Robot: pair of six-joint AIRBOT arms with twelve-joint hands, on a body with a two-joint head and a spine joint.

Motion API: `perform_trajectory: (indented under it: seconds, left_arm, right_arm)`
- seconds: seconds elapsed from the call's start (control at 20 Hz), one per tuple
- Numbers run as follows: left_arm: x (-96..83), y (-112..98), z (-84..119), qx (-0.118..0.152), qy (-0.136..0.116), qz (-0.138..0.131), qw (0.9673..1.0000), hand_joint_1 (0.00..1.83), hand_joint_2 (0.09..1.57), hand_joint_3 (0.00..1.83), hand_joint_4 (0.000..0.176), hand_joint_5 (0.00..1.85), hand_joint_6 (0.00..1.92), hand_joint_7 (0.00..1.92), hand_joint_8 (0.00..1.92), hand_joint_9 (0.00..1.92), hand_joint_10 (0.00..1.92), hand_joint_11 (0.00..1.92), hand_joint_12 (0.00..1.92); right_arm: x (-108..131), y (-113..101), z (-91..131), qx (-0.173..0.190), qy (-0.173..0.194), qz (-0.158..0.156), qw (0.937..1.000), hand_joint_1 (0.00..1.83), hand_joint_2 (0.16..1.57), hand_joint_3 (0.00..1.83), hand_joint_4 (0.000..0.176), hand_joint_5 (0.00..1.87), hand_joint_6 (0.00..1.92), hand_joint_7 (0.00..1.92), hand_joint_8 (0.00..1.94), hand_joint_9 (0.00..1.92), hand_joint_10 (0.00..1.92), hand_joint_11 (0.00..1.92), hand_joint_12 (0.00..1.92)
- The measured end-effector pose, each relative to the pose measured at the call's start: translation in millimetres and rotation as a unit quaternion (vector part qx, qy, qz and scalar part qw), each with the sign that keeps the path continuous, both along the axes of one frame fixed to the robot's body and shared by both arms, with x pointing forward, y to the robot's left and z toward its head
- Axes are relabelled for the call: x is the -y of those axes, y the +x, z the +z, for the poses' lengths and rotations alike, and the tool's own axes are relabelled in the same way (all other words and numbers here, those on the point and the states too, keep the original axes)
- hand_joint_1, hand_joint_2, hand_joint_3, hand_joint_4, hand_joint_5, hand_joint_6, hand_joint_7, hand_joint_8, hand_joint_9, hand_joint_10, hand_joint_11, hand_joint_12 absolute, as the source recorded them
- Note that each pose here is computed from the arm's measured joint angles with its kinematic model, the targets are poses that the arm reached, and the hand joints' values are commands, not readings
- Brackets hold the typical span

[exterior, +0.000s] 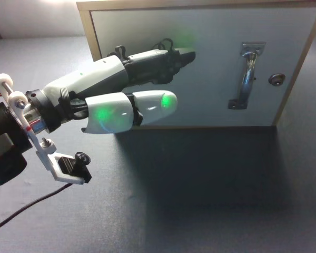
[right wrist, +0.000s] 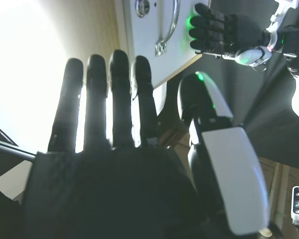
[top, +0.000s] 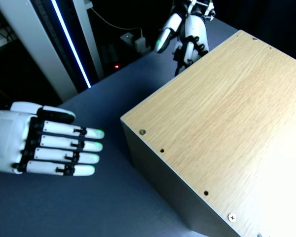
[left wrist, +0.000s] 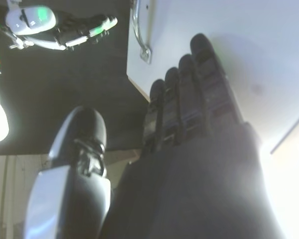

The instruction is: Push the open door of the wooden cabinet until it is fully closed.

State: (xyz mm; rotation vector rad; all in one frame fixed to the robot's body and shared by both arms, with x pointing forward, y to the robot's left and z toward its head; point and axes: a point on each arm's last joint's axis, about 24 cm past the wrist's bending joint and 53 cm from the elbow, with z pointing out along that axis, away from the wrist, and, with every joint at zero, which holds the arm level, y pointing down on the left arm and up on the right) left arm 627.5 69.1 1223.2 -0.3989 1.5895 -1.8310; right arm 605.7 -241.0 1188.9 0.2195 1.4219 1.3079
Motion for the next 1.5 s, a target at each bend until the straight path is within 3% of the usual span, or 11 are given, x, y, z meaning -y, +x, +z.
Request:
perform_trajectory:
  seconds: [0.15,0.4,0.5,0.6,0.7,0.9,1.05,1.25,1.35,1.45,1.5]
  left_arm:
    - [-10.5,-11,5,0.004,-0.009,0.000,0.9999,0.19,1.45,0.00,0.000,0.25,0.02,0.24,0.01,0.27,0.01,0.31,0.26]
    - [-24.6,-10,8,0.005,-0.010,0.013,0.9999,0.17,1.45,0.00,0.000,0.19,0.00,0.19,0.00,0.23,0.00,0.25,0.23]
    - [-19.0,-4,7,0.002,-0.010,0.014,0.9999,0.09,1.45,0.00,0.000,0.15,0.00,0.16,0.00,0.18,0.00,0.17,0.18]
    - [-8.2,-6,6,0.004,-0.007,0.003,1.0000,0.24,1.44,0.00,0.000,0.21,0.00,0.23,0.00,0.24,0.00,0.26,0.14]
    - [-3.9,-4,6,0.008,-0.001,-0.001,1.0000,0.23,1.45,0.00,0.000,0.22,0.00,0.25,0.00,0.26,0.00,0.30,0.11]
    - [-8.7,1,7,0.004,-0.006,0.008,0.9999,0.21,1.45,0.00,0.000,0.22,0.00,0.22,0.00,0.24,0.00,0.26,0.08]
    - [-7.4,5,8,0.004,-0.006,0.010,0.9999,0.34,1.44,0.00,0.000,0.24,0.00,0.24,0.00,0.26,0.00,0.28,0.09]
    - [-5.7,12,7,-0.004,-0.015,0.016,0.9997,0.33,1.42,0.00,0.000,0.23,0.00,0.29,0.01,0.35,0.02,0.41,0.15]
    - [-7.3,15,7,-0.010,-0.022,0.021,0.9995,0.36,1.42,0.00,0.000,0.26,0.01,0.30,0.01,0.31,0.00,0.31,0.10]
    - [-6.8,9,6,-0.012,-0.028,0.018,0.9994,0.44,1.42,0.00,0.000,0.26,0.01,0.33,0.01,0.32,0.01,0.31,0.09]
    - [-9.3,4,7,-0.010,-0.028,0.016,0.9994,0.36,1.42,0.00,0.000,0.26,0.00,0.32,0.00,0.32,0.00,0.34,0.11]
  right_arm:
    - [0,0,0,-0.001,0.001,-0.001,1.0000,0.47,1.39,0.00,0.000,0.48,0.00,0.45,0.00,0.35,0.00,0.13,0.40]
    - [0,0,0,0.000,0.002,0.001,1.0000,0.50,1.38,0.00,0.000,0.47,0.00,0.47,0.00,0.34,0.00,0.11,0.38]
    - [0,0,-1,-0.001,0.005,-0.002,1.0000,0.47,1.37,0.00,0.000,0.47,0.00,0.46,0.00,0.34,0.00,0.10,0.37]
    - [-1,0,-1,-0.001,0.004,0.001,1.0000,0.47,1.37,0.00,0.000,0.48,0.00,0.46,0.00,0.37,0.01,0.14,0.39]
    - [-1,0,-2,-0.002,0.004,0.001,1.0000,0.47,1.37,0.00,0.000,0.48,0.00,0.46,0.00,0.37,0.01,0.15,0.39]
    - [-1,0,-2,-0.002,0.004,0.001,1.0000,0.46,1.39,0.01,0.000,0.47,0.00,0.45,0.00,0.36,0.00,0.14,0.40]
    - [-1,0,-2,-0.002,0.004,0.000,1.0000,0.46,1.40,0.01,0.000,0.46,0.00,0.45,0.00,0.35,0.00,0.12,0.39]
    - [-1,0,-2,-0.001,0.004,0.001,1.0000,0.48,1.38,0.00,0.000,0.47,0.00,0.45,0.00,0.33,0.00,0.10,0.38]
    - [-1,0,-2,-0.001,0.004,0.001,1.0000,0.50,1.37,0.00,0.000,0.48,0.01,0.46,0.00,0.34,0.00,0.10,0.37]
    - [-1,0,-2,-0.001,0.004,0.001,1.0000,0.50,1.37,0.00,0.000,0.49,0.01,0.46,0.00,0.35,0.00,0.11,0.37]
    - [-1,-1,-1,-0.001,0.004,0.001,1.0000,0.50,1.37,0.00,0.000,0.49,0.01,0.46,0.00,0.36,0.01,0.12,0.37]
